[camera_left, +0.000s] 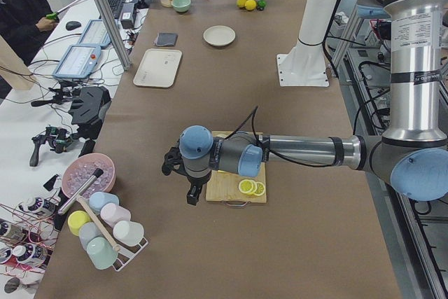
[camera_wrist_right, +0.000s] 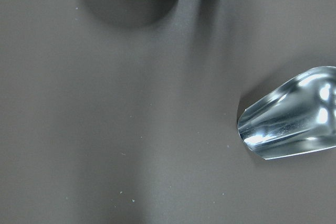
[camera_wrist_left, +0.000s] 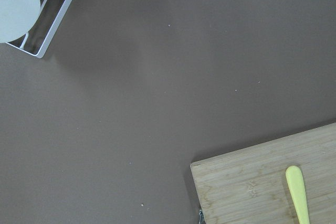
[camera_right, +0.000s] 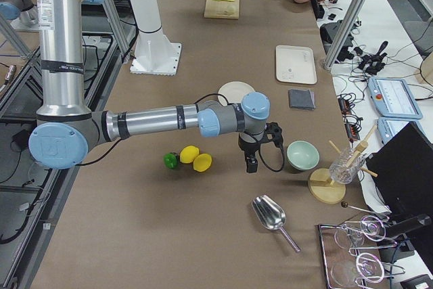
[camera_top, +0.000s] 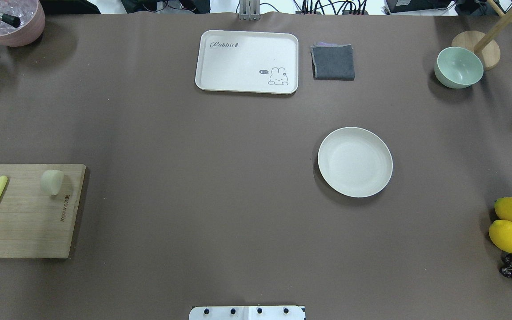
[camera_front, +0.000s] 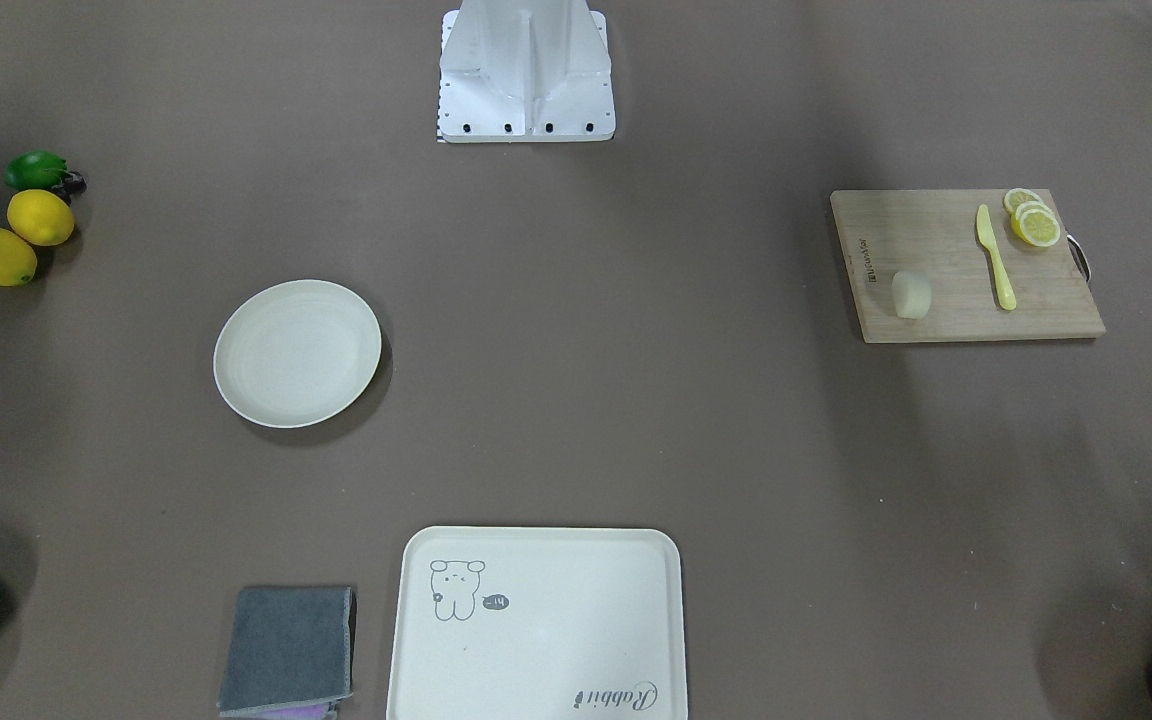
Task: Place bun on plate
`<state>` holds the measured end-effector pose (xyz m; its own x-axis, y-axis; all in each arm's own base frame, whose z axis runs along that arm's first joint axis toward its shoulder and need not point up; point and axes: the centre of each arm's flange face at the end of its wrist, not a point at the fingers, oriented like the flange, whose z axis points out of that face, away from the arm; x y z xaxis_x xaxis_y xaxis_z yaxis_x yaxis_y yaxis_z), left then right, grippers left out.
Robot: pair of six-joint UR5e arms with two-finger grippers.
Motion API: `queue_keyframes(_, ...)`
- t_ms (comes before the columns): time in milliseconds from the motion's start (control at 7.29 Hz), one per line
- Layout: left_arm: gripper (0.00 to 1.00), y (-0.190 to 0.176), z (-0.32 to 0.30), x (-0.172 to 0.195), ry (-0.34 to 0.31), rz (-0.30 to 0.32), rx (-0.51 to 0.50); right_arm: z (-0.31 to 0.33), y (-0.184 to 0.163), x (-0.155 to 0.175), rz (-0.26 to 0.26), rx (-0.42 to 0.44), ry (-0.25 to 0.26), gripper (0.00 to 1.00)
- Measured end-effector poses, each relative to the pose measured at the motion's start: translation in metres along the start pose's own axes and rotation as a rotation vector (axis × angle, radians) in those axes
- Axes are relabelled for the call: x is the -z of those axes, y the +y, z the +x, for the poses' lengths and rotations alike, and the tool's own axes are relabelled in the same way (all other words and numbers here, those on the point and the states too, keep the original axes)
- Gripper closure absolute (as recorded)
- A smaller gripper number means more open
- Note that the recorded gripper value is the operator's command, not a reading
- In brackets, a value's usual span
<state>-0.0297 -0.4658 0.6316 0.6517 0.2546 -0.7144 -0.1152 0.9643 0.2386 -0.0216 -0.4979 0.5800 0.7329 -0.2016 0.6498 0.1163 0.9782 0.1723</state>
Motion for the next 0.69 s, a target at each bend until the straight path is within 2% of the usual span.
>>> queue_keyframes(686,0.02,0.0082,0.0026,0.0009,0.021,0.004,0.004,0.0007,-0.0049,0.0064,0.014,0.001,-0.013,0.0)
